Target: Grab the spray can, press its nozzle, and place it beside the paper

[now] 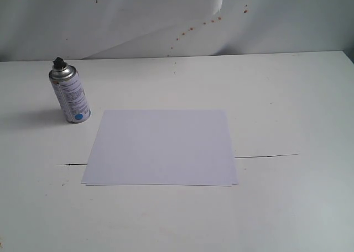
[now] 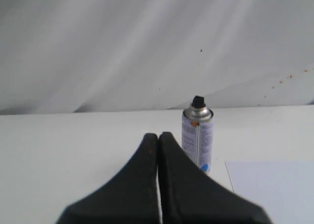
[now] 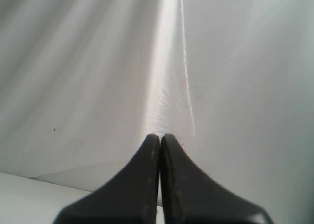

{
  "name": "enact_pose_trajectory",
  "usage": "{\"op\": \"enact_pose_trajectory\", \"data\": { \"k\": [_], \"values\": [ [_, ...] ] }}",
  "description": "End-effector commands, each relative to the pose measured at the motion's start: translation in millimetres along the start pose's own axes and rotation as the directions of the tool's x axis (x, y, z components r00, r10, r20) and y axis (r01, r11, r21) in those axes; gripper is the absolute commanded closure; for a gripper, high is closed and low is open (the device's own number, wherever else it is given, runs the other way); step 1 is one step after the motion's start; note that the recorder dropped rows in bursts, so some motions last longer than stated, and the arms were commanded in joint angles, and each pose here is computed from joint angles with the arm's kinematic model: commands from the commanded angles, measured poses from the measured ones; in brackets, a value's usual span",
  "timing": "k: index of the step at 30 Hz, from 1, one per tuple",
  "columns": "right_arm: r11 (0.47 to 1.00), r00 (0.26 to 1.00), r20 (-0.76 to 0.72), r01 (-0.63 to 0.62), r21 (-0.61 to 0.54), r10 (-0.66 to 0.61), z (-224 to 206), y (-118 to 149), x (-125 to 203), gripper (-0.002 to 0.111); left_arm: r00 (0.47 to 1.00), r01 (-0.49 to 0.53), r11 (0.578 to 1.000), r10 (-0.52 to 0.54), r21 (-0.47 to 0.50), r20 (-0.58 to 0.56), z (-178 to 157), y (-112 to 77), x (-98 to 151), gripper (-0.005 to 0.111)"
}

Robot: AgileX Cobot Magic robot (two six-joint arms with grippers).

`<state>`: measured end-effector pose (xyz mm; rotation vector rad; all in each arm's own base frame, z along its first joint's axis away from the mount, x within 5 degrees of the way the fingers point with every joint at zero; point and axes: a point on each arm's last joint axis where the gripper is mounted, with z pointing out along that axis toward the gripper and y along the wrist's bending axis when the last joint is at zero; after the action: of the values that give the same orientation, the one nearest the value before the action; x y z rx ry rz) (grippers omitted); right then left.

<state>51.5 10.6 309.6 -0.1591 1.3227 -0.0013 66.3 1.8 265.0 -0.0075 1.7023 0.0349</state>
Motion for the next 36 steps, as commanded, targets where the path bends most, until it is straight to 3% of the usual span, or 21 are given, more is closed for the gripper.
{"op": "enact_pose_trajectory", "data": {
  "k": [1, 8, 36],
  "values": [
    [1.0, 1.0, 0.003, -0.005, 0.0, 0.005, -0.9, 0.2, 0.4, 0.108, 0.999, 0.03, 1.0, -0.03, 0.007, -0.019, -1.1, -1.3, 32.6, 0.107],
    [1.0, 1.0, 0.003, -0.005, 0.0, 0.005, -0.9, 0.2, 0.4, 0.108, 0.997, 0.065, 0.998, -0.065, 0.014, -0.046, -1.3, -3.0, 76.5, 0.107],
    [1.0, 1.0, 0.003, -0.004, 0.0, 0.004, -0.9, 0.2, 0.4, 0.108, 0.989, 0.057, 0.998, -0.054, 0.015, -0.137, -2.1, -3.5, 84.8, 0.107]
  ]
}}
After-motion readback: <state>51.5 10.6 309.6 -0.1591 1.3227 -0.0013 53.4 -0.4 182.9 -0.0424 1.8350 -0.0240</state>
